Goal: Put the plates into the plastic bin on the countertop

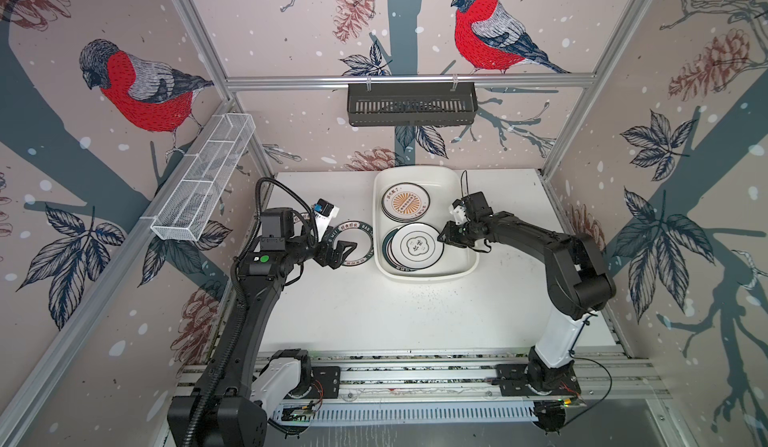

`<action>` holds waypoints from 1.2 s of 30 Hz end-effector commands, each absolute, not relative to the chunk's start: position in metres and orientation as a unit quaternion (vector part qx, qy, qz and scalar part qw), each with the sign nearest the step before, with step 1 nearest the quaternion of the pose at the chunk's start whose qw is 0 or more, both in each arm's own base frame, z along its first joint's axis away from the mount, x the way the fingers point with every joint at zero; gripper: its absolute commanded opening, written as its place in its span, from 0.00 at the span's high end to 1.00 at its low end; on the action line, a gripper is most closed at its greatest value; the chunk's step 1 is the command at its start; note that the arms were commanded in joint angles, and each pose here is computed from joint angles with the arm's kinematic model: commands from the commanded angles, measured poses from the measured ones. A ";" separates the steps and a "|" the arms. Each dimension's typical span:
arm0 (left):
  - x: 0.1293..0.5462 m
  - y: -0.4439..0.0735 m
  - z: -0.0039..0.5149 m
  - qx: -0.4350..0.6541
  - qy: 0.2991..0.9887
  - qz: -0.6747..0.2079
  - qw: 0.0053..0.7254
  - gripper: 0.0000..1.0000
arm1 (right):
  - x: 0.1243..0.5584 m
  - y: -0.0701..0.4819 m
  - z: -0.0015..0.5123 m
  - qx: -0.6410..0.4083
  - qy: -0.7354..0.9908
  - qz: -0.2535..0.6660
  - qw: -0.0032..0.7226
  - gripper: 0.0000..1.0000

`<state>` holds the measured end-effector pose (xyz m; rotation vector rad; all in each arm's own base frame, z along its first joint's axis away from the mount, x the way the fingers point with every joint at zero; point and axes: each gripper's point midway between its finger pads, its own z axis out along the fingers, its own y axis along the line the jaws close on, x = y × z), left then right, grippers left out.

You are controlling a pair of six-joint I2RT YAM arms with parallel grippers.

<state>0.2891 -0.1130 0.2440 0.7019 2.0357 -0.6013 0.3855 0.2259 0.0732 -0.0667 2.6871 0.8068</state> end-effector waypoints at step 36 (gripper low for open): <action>0.305 -0.102 0.229 0.214 0.839 -0.229 0.444 0.03 | 0.390 0.234 0.079 -0.045 0.952 0.235 0.188 0.70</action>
